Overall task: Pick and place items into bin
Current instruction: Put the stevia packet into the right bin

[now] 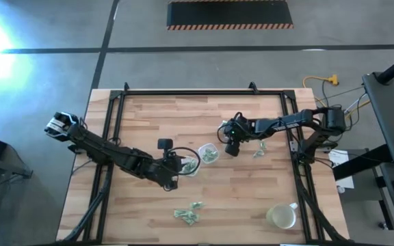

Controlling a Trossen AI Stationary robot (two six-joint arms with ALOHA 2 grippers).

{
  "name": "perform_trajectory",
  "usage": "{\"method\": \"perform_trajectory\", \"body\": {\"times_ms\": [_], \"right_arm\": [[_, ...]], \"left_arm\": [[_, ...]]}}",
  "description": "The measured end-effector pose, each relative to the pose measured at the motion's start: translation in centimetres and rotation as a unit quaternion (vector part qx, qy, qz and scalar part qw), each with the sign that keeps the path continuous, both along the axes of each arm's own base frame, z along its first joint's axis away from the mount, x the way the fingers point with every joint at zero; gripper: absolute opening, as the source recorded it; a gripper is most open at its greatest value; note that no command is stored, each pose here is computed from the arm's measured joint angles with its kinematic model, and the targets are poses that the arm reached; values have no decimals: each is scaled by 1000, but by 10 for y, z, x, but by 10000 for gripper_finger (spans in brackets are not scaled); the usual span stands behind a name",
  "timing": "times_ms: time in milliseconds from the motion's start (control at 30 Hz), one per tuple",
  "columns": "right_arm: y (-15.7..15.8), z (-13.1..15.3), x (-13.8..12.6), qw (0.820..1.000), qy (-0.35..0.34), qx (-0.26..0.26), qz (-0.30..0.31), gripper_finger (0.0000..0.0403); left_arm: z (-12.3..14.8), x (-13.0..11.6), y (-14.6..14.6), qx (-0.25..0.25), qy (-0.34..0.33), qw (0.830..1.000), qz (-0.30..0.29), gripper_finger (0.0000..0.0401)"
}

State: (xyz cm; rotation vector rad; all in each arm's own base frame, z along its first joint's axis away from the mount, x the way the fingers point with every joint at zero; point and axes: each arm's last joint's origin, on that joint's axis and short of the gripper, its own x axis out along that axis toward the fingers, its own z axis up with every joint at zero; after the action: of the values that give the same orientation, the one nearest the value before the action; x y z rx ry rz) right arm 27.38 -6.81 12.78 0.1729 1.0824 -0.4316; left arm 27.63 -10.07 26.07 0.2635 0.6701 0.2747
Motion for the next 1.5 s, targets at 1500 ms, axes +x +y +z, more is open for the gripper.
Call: {"method": "perform_trajectory", "body": {"times_ms": [1500], "right_arm": [[41, 62, 1, 983, -128, -7, 128, 27]], "left_arm": [[-1, 0, 0, -1, 0, 1000, 1, 89]]}}
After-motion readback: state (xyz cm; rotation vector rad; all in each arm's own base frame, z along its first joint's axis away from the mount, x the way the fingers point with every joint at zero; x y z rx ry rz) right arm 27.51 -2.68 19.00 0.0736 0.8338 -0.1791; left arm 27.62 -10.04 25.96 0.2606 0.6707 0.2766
